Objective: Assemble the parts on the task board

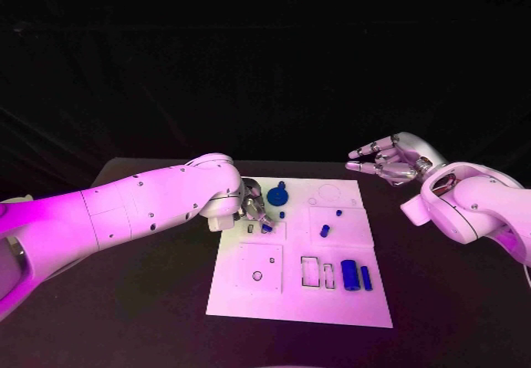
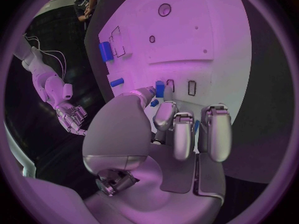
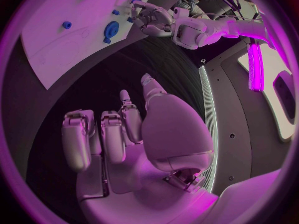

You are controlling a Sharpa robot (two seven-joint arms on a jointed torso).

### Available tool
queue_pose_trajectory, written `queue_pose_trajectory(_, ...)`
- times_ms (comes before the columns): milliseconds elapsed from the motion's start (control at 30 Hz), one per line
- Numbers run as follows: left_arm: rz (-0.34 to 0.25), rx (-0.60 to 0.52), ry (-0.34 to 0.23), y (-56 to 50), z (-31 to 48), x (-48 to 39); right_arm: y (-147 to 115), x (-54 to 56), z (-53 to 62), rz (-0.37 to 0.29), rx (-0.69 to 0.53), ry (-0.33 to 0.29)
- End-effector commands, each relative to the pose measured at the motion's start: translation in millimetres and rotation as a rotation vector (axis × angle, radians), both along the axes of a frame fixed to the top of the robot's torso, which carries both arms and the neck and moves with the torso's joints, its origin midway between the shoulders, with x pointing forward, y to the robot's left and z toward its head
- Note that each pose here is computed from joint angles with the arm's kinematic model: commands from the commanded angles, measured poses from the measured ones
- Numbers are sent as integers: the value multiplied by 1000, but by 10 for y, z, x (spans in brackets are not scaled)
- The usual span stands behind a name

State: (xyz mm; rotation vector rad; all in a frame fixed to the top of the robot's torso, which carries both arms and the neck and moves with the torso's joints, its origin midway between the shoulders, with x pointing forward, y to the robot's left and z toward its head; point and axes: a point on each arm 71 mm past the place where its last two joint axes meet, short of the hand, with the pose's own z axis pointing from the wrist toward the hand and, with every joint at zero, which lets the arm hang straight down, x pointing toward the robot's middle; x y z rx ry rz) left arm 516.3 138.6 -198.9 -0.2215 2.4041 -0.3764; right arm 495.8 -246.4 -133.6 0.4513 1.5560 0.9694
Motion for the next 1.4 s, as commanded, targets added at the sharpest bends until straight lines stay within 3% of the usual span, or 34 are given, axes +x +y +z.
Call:
queue_pose_trajectory(33, 34, -43, -33, 8, 9, -13, 9, -4, -8, 13, -12, 1)
queue_pose_trajectory(633, 26, 20, -76, 74, -62, -39, -1, -4, -18, 12, -11, 2)
queue_pose_trajectory(1400, -37, 91, -24, 76, -122, -48, 6, -5, -28, 16, -10, 6)
